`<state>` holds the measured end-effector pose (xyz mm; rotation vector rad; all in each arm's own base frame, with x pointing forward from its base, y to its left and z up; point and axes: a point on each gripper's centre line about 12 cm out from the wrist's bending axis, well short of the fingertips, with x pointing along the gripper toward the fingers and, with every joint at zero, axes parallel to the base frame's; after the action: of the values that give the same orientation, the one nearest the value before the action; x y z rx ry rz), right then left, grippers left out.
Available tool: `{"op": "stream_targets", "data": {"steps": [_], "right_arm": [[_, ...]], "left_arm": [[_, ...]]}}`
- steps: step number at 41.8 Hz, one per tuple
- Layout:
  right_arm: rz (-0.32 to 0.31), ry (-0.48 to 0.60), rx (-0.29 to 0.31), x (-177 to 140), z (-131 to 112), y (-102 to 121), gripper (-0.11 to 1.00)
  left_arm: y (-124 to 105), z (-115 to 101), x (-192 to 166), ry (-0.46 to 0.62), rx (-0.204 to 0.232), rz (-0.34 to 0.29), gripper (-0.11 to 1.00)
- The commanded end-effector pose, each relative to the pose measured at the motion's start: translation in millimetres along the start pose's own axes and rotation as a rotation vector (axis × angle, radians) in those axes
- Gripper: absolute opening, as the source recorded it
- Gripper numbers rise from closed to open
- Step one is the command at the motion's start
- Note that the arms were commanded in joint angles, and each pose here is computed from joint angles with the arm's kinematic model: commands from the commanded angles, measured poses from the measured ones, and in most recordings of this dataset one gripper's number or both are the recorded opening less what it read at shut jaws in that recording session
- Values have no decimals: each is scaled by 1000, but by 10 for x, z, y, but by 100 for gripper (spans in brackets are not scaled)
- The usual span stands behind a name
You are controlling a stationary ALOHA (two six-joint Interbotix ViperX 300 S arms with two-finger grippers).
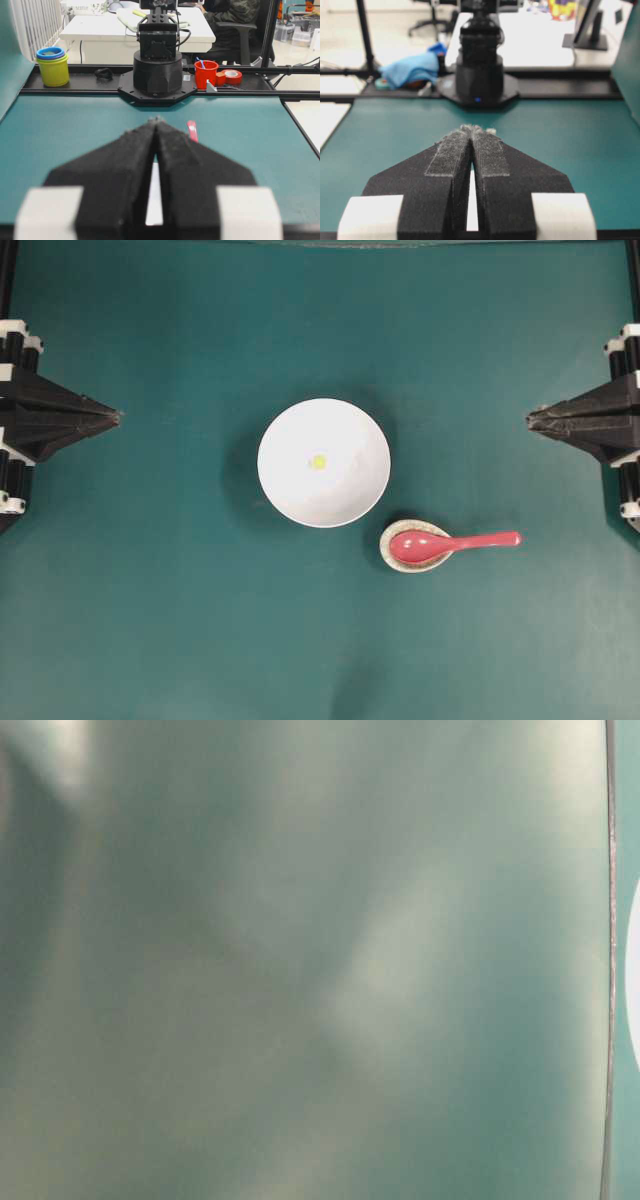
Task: Scoop the yellow hexagonal prism block from the bowl with a spoon using the right arm.
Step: 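Move the right gripper toward the red spoon on the spoon rest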
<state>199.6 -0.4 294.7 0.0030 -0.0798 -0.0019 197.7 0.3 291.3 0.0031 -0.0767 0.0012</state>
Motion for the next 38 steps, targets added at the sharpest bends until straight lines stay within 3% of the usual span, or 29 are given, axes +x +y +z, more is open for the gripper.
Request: {"op": "stream_targets", "data": {"steps": [1,6,16,19,27,38], "right_arm": [[-10,-6,4,24,34,-20,0],[-16,-11,29,28,42,-28,0],[-15,10,37,39,-1,-25,1],[-15,17,35,49,-14,-25,13],[-15,63,29,87,-123,-25,58],[-6,143,36,140,-302,-3,58]], "left_arm": [[24,55,32,-1,13,10,0],[85,53,33,-1,11,41,0],[92,42,31,5,8,44,0],[92,44,32,6,8,44,0],[91,51,28,3,8,44,0],[90,85,22,-18,5,43,0]]}}
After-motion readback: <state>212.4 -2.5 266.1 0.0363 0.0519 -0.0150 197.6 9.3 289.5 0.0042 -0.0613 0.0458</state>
